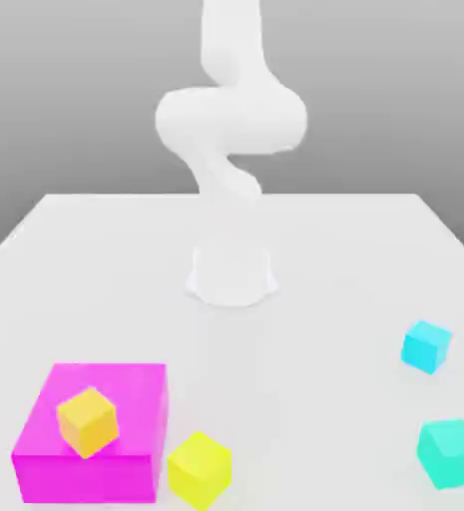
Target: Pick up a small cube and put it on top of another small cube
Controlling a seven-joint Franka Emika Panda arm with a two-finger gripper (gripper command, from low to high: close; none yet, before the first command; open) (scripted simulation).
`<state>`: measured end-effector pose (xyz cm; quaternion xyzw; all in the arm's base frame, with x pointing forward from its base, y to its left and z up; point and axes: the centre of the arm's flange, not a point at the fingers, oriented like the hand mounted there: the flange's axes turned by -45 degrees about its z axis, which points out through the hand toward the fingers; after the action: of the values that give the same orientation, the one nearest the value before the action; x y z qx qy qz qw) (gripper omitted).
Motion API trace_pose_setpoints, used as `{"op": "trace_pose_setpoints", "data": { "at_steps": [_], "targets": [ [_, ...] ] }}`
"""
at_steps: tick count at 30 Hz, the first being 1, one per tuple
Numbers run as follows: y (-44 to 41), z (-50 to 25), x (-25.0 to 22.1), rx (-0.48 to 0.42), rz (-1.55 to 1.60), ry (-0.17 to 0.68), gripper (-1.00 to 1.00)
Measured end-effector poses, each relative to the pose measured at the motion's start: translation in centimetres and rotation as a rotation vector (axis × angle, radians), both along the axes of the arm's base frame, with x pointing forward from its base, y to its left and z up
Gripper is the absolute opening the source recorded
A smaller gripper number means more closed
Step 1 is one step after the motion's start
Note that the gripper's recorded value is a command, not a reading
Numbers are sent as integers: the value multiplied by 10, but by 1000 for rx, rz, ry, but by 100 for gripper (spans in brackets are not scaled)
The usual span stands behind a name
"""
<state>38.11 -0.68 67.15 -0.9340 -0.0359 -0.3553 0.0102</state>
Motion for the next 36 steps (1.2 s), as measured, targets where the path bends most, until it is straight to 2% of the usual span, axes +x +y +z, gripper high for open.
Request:
{"op": "trace_pose_setpoints", "data": {
  "at_steps": [6, 13, 19, 25, 30, 31, 36],
  "targets": [
    [-7, -109, 67, -54, 200, 167, 0],
    [-8, -245, 106, -131, 414, 342, 0],
    [-12, -360, 107, -219, 590, 490, 0],
    [-28, -459, 83, -327, 759, 639, 0],
    [-31, -522, 79, -347, 786, 661, 0],
    [-31, -532, 78, -346, 786, 662, -100],
    [-31, -532, 78, -344, 787, 664, -100]
  ]
}}
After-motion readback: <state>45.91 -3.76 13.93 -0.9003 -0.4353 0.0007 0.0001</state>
